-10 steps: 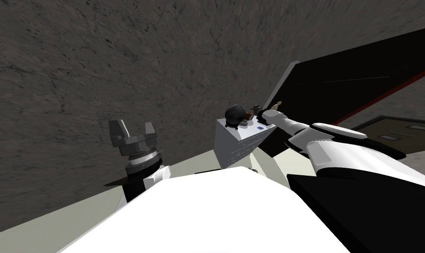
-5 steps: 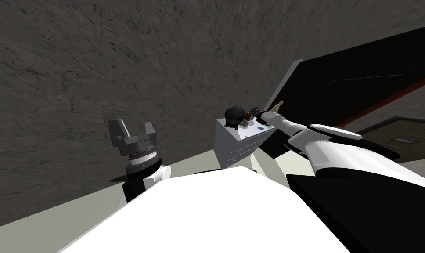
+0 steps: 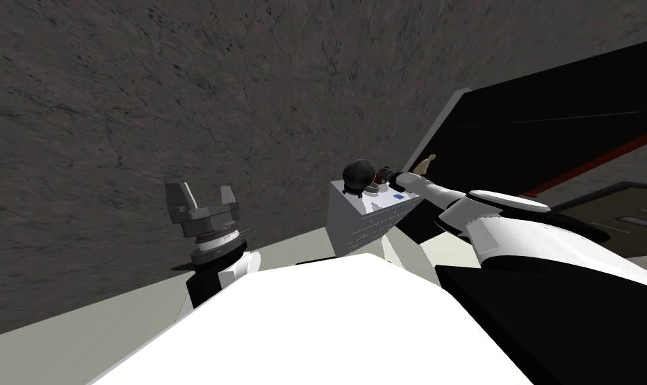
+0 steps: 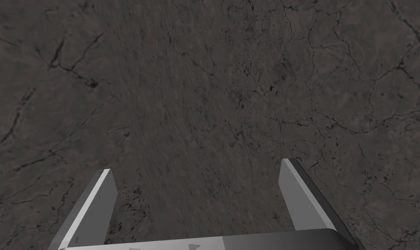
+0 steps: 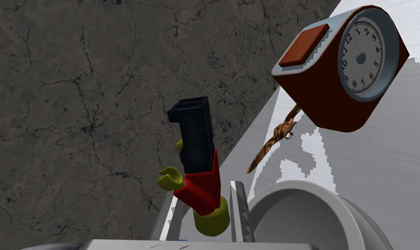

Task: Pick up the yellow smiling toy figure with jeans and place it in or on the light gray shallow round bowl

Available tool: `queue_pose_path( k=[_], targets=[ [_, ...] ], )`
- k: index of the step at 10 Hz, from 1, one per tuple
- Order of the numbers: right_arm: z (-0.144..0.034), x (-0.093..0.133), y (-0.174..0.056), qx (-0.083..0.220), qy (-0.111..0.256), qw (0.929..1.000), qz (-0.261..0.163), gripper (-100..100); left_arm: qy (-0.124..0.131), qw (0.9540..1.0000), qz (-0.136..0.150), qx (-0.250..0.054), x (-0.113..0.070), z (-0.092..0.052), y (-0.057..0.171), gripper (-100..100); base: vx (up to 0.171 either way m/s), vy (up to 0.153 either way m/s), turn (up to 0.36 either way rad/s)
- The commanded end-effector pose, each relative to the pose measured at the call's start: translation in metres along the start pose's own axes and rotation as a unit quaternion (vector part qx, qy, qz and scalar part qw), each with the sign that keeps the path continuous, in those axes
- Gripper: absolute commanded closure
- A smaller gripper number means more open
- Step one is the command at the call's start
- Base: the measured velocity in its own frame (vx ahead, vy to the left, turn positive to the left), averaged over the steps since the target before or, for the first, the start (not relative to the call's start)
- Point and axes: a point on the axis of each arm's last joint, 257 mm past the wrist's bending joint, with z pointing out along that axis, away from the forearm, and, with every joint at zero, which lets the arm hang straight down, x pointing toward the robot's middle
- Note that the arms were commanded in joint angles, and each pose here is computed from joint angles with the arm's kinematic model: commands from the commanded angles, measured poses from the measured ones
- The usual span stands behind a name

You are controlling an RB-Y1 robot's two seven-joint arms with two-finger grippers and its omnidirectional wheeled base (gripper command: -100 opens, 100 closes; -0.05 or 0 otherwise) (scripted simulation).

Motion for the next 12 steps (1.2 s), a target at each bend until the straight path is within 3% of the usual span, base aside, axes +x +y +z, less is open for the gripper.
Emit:
queue_pose_path(
  k=[1,2,5,6,10,11,12],
  targets=[
    [0.0,-0.016,0.013,-0.013,-0.022,0.999,-0.035,100,0.0,1.0,0.0,0.0,0.0,0.0,0.0,0,-0.012,-0.036,0.074],
    [-0.001,-0.028,0.024,-0.022,-0.038,0.9973,-0.059,100,0.0,1.0,0.0,0.0,0.0,0.0,0.0,0,-0.015,-0.046,0.101],
    [-0.001,-0.029,0.025,-0.022,-0.039,0.9972,-0.06,100,0.0,1.0,0.0,0.0,0.0,0.0,0.0,0,-0.003,-0.015,0.005],
    [-0.001,-0.029,0.026,-0.023,-0.039,0.9971,-0.061,-100,0.0,1.0,0.0,0.0,0.0,0.0,0.0,0,0.0,0.0,0.0],
    [-0.001,-0.029,0.026,-0.023,-0.039,0.9971,-0.061,-100,0.0,1.0,0.0,0.0,0.0,0.0,0.0,0,0.0,0.0,0.0],
    [-0.001,-0.029,0.026,-0.023,-0.039,0.9971,-0.061,0,0.0,1.0,0.0,0.0,0.0,0.0,0.0,0,0.0,0.0,0.0],
    [-0.005,-0.014,0.019,-0.022,-0.039,0.9972,-0.06,-100,0.0,1.0,0.0,0.0,0.0,0.0,0.0,0,0.007,0.012,-0.015]
  ],
)
